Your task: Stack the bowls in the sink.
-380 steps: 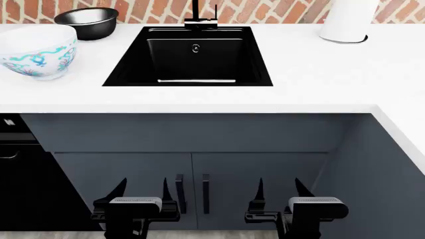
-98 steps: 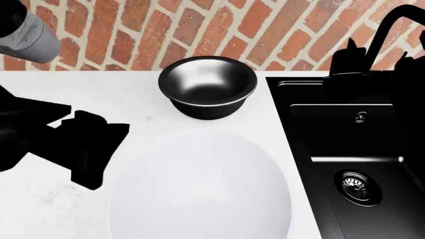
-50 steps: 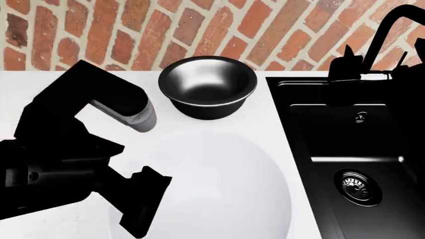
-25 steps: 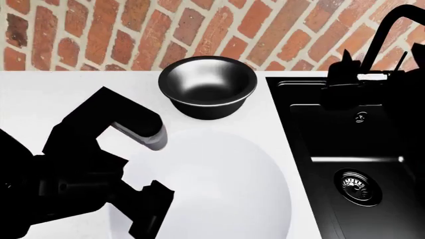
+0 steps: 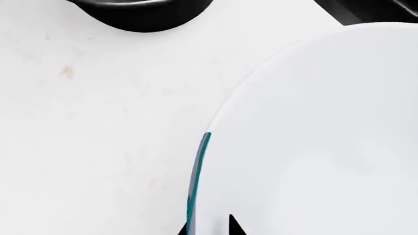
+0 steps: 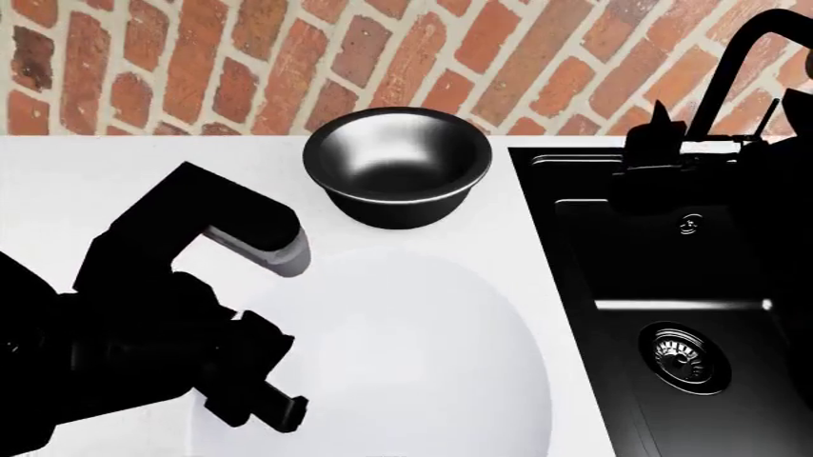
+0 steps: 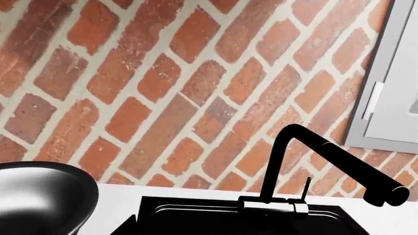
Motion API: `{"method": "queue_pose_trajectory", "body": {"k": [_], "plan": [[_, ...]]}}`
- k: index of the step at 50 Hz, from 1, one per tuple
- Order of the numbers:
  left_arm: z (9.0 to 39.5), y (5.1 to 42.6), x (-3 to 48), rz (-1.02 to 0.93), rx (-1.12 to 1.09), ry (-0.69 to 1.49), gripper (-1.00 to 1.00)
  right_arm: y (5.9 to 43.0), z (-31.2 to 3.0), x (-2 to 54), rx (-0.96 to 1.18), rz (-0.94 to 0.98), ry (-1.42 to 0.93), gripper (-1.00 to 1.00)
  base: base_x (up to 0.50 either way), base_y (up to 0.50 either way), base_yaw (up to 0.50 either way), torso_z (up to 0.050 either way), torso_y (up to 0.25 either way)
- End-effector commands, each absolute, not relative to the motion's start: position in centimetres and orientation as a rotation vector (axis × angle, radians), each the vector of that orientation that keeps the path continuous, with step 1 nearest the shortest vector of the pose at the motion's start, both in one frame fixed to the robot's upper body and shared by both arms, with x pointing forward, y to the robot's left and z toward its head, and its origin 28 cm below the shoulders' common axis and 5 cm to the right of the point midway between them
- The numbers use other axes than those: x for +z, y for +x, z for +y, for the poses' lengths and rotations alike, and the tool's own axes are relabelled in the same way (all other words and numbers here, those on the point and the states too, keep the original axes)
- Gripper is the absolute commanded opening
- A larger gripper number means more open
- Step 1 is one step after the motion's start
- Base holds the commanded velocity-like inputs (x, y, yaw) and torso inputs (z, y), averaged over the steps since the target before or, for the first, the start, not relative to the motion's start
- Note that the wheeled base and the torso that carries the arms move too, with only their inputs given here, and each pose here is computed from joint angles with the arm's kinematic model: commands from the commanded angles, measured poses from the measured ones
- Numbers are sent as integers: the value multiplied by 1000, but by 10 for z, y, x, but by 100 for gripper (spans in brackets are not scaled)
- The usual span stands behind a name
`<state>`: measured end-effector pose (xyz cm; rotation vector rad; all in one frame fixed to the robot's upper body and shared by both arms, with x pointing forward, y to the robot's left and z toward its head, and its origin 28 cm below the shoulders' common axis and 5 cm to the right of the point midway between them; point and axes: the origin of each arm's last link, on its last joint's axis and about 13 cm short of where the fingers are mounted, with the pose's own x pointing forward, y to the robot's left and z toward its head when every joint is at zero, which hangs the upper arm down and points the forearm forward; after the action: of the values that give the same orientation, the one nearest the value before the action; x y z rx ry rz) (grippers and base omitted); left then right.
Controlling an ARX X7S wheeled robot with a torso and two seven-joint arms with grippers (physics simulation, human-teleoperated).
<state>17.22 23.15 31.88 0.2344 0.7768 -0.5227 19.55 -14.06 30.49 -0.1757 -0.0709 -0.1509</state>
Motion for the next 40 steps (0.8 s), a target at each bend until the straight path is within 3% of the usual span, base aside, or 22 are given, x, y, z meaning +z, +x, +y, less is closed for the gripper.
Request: {"method": "queue_pose_trajectory", "body": {"k": [1, 40], "plan": [[235, 173, 324, 748, -484, 207, -100, 196, -141, 302, -154, -67, -172, 100, 0, 0, 0, 0, 0], [288, 138, 393, 378, -103, -45, -100, 205, -125, 314, -67, -84, -102, 100, 0, 0, 0, 0, 0]]}}
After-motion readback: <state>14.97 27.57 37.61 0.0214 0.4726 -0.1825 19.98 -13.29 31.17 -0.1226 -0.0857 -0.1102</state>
